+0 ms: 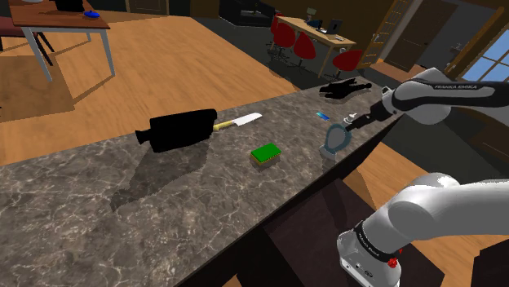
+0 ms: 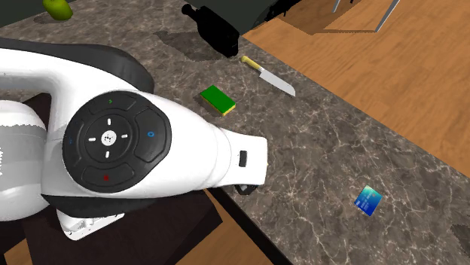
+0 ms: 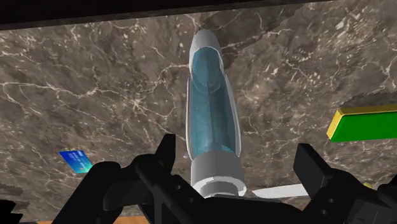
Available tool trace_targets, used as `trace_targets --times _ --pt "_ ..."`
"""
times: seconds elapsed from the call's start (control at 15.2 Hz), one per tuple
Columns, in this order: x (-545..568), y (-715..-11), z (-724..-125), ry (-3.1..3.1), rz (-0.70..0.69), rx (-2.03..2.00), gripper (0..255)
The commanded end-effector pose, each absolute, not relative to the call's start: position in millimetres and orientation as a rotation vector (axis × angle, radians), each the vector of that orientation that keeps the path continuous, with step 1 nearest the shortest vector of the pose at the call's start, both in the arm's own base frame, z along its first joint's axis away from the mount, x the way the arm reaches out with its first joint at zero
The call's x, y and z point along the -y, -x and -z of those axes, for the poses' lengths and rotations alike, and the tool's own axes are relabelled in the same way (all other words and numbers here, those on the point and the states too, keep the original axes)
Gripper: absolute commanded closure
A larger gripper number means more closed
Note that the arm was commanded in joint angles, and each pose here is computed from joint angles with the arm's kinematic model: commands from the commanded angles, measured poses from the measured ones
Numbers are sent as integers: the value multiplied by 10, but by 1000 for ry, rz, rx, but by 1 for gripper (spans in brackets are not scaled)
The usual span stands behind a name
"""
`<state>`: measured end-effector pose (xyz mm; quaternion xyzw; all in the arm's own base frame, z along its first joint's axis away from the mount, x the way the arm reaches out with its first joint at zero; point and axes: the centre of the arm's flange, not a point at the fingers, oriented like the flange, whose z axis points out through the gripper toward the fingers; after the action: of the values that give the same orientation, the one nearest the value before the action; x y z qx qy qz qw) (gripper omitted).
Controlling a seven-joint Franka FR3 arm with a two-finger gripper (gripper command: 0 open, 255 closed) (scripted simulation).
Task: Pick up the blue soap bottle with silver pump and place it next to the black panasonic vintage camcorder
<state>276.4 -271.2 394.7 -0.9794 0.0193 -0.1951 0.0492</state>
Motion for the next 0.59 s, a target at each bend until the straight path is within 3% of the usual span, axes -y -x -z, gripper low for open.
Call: trace_targets --times 0.0,0.53 --pt "2846 -2761 -3815 2982 626 -50 0" --pt "2817 -2901 -3498 2982 626 -50 0"
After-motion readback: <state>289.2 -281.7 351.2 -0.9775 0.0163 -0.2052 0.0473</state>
